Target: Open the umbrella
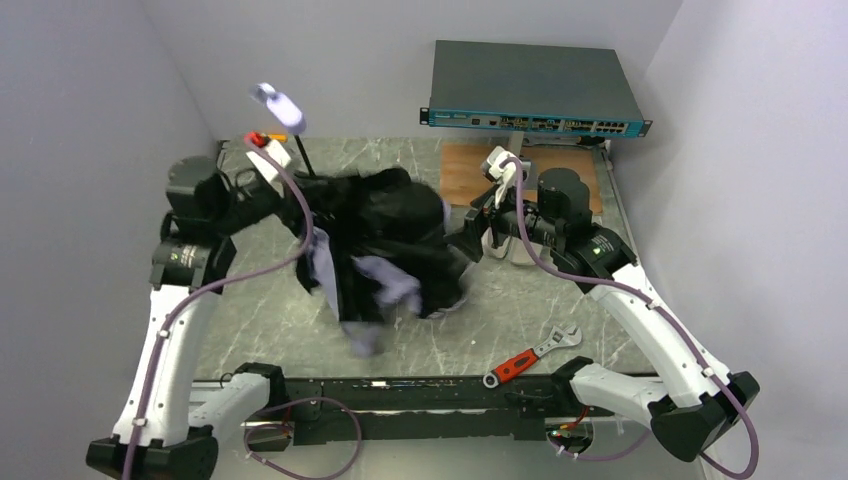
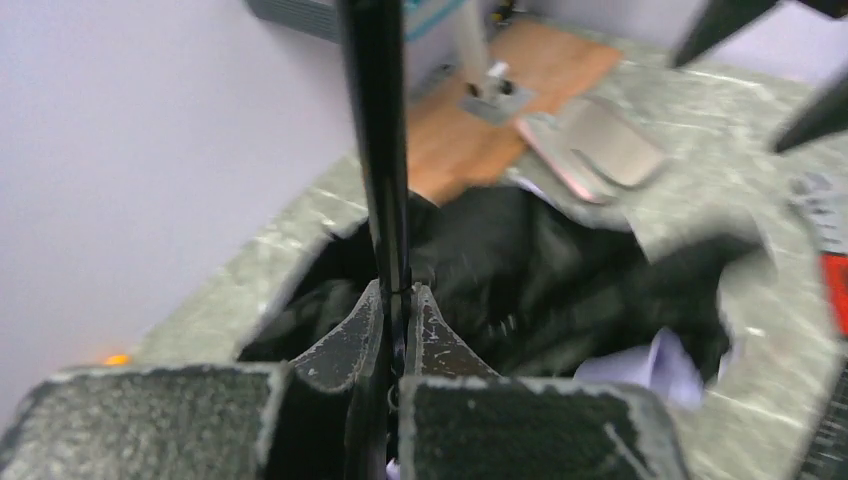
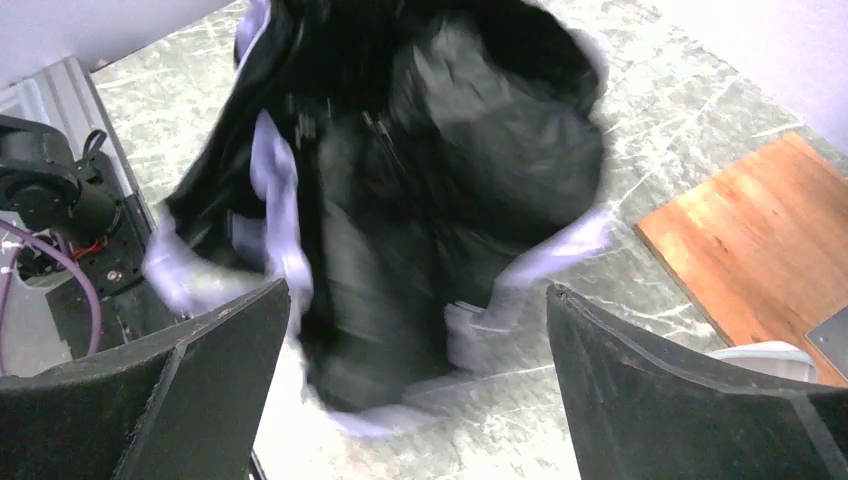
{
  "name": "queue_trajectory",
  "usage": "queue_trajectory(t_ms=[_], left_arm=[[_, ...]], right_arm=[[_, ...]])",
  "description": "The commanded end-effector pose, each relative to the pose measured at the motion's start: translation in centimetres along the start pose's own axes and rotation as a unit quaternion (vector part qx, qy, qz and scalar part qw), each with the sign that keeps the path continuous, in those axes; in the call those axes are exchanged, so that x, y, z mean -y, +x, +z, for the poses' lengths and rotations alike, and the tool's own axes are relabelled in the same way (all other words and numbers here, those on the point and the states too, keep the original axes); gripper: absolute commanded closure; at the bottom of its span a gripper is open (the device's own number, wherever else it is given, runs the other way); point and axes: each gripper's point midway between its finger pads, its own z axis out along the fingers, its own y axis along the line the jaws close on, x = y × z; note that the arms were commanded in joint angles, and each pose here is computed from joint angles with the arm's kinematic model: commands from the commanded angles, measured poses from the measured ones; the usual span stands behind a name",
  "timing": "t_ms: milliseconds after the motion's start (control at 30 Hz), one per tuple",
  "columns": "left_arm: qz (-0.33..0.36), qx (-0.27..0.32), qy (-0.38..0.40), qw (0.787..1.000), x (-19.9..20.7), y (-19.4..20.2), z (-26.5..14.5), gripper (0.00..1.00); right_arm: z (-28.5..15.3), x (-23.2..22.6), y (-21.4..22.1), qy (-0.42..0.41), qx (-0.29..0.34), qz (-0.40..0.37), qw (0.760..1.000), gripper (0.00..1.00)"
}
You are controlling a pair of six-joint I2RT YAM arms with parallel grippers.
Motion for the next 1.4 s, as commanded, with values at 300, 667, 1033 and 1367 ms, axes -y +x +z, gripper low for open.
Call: queue_trajectory(t_ms=[300,667,1033,1367], left_arm=[[0.049,0.065,0.046,0.996,0.8,-5.6,0.2,1.00],[-0.010,0.078,0.094,0.992,3.9,-6.9,3.0,1.00],[-0.071,0.110,0.143,0.981,5.2,-9.0,3.6,1.00],[-0.079,0.130,0.159,0.975,6.2,-10.8,3.0,1.00]], right_arm=[[-0.4,-0.7,-1.9,-0.024,0.019,-0.024,0.999,0.00],[0.2,-1.6,-2.1,-0.058,0.028,-0.019,0.998,0.02],[2.8,-5.1,-6.9,-0.116,0.118,-0.075,0.983,0.14],[9.4,-6.6,-5.0,-0.122,0.115,-0.146,0.975,0.45]])
